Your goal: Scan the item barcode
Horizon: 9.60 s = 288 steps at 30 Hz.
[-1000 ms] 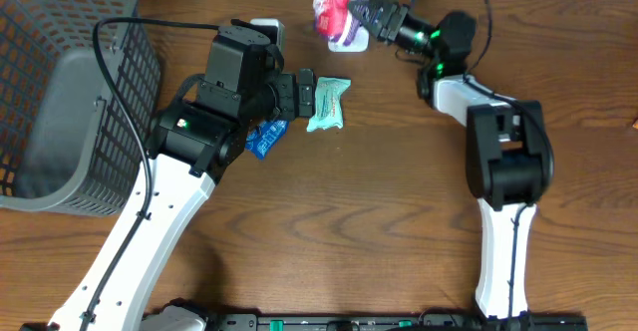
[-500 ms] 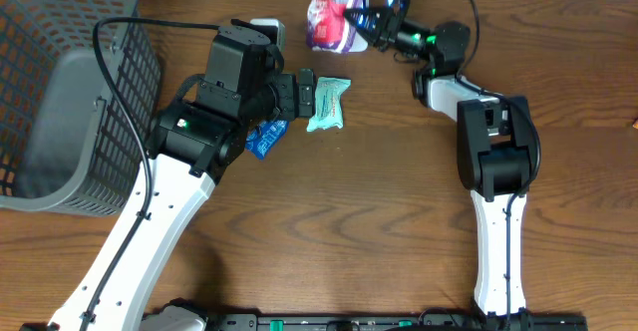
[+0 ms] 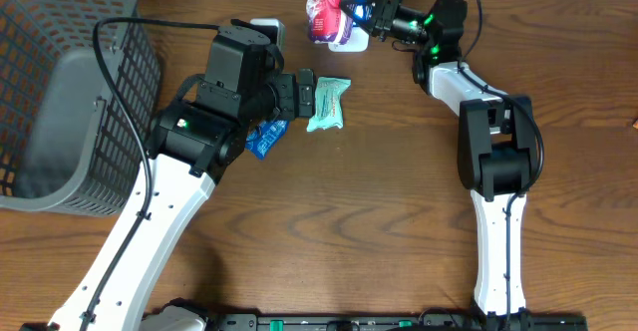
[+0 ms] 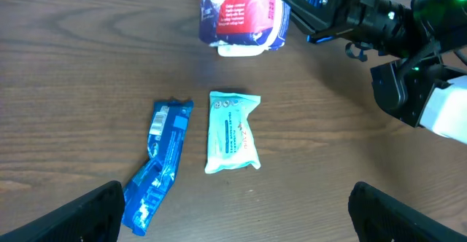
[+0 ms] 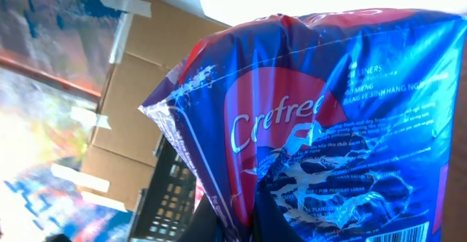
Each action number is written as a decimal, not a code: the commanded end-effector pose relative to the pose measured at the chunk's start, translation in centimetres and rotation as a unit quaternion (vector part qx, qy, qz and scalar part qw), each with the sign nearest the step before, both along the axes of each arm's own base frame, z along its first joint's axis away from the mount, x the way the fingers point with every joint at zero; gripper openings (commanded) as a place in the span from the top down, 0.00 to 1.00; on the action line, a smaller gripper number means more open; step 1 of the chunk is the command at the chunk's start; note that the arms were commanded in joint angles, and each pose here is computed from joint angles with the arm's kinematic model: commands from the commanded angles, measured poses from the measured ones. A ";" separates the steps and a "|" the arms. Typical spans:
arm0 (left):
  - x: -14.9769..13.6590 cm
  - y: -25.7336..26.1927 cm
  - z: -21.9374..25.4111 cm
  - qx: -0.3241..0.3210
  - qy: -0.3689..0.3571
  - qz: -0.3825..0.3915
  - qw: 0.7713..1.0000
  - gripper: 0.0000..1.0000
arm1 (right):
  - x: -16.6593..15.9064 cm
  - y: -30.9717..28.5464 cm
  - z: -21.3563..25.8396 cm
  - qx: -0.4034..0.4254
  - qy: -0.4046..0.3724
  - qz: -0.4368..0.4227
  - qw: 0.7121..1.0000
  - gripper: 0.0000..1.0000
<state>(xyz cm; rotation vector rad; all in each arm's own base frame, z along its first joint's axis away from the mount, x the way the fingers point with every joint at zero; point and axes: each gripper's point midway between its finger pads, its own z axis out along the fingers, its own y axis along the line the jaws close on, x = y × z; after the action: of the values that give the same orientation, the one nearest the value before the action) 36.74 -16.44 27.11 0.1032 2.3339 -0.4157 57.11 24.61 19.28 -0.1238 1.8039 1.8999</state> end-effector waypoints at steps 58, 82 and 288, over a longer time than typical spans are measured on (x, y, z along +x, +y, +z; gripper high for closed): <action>0.3 0.2 0.7 -0.001 -0.008 0.008 1.000 0.02 | 2.6 -24.5 -6.7 -0.160 0.231 -0.212 0.936 0.55; 0.3 0.2 0.7 -0.001 -0.008 0.008 1.000 0.02 | 1.8 -26.4 -14.1 -0.414 0.312 -0.403 0.754 0.07; 0.3 0.2 0.7 -0.001 -0.008 0.008 1.000 0.02 | -16.2 -56.3 -5.5 -0.515 0.351 -0.471 0.624 0.01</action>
<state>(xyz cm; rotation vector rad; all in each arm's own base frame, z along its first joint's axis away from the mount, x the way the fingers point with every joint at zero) 36.74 -16.44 27.11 0.1032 2.3339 -0.4157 39.11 -34.05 12.46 1.1912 2.4427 -0.1892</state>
